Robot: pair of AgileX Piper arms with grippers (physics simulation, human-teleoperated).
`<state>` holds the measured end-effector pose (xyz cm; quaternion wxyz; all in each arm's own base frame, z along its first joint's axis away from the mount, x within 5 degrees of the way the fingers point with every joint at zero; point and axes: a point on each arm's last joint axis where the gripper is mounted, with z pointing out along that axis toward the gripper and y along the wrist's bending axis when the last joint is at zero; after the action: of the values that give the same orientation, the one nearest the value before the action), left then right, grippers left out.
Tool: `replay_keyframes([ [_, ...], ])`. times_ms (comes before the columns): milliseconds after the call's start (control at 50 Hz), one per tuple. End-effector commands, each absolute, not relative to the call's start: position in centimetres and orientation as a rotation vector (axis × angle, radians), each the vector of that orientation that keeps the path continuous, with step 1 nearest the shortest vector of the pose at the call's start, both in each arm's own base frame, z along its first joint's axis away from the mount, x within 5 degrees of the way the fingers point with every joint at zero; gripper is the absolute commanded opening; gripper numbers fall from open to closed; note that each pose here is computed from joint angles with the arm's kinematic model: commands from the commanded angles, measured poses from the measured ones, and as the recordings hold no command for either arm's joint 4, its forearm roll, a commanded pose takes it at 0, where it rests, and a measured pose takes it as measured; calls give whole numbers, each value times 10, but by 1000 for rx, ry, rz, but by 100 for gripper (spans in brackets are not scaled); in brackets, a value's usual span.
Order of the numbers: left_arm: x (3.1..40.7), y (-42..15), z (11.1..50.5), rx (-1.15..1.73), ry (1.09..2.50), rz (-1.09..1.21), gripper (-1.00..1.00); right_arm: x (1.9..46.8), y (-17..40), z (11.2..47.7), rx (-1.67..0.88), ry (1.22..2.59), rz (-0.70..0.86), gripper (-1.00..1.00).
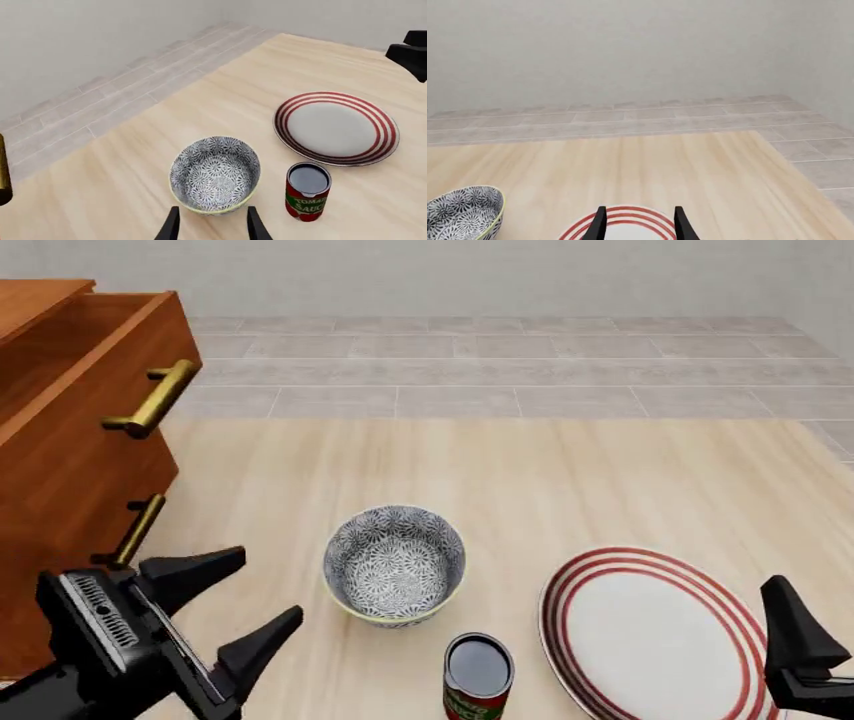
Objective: Put the ketchup in the top drawer of the cabinet.
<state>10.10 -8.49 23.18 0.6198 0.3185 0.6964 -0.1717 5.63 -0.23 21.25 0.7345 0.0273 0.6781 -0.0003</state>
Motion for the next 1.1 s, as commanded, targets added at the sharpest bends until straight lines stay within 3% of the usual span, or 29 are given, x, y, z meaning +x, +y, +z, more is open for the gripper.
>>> replay_keyframes([
  [20,108,-115,206,873,1612,-451,100,56,-2,212,62,1492,-2,100],
  [1100,108,-202,142,1123,1650,-635,100,56,-1,212,33,1500,2,100],
])
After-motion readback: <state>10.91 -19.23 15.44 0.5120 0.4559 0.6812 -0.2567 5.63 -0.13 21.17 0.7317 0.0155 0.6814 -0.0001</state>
